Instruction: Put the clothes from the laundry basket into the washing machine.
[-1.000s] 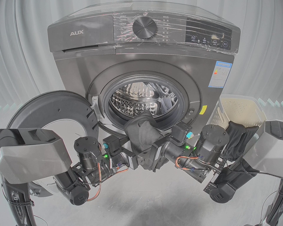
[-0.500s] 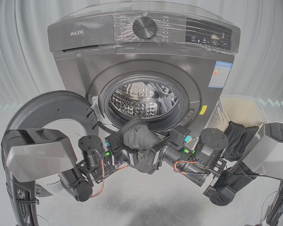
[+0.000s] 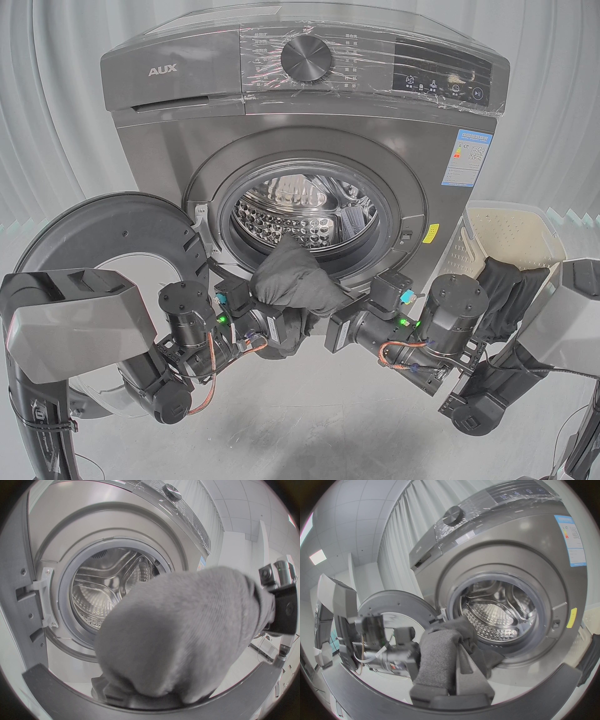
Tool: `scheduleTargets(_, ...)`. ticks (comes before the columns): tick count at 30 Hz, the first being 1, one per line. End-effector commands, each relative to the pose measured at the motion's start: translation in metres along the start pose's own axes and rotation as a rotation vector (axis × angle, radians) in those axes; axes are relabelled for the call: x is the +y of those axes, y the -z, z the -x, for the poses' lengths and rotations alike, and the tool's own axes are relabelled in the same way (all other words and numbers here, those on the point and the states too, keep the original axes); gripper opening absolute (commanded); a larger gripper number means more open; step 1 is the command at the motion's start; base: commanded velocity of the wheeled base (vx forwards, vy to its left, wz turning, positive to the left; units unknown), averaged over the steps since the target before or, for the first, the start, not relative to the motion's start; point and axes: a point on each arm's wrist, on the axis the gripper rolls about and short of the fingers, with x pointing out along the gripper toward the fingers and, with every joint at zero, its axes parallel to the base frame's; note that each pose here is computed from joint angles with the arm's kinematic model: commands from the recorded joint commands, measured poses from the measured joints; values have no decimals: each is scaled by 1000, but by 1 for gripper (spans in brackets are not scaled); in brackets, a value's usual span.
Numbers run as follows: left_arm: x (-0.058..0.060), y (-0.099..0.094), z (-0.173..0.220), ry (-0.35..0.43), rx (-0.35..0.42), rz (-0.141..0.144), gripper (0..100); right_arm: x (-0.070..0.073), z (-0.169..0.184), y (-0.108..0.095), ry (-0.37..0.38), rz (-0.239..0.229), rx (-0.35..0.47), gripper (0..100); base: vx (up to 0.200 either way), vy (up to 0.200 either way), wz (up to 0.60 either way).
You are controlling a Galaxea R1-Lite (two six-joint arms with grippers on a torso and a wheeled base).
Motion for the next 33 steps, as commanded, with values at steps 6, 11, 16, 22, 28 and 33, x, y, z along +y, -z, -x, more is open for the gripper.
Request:
scheduleTargets(6,0,-20,6,-6,-52,0,0,-17,18,16,69,10,96,0,0,0,0)
scheduleTargets(11,-2,-22,8,-10,-58,0,0,-17,24,22,65,13,124,0,0,0,0)
scheduleTargets(16,-4,-22,9,-8,-54,1,0,-13,21,20,56,7,108,100,0,0,0)
scheduleTargets(22,-4,-25,17,-18,-48,-5,0,-15,47,31,59,31,211,100,0,0,0)
scheduleTargets(28,-16,-38,44,9,-43,-2,0,-20,84,48,64,63,354,100,0,0,0)
scheduleTargets(33,-27,-53,71,33,-52,-10,0,-30,97,45,101,62,365,100,0,0,0)
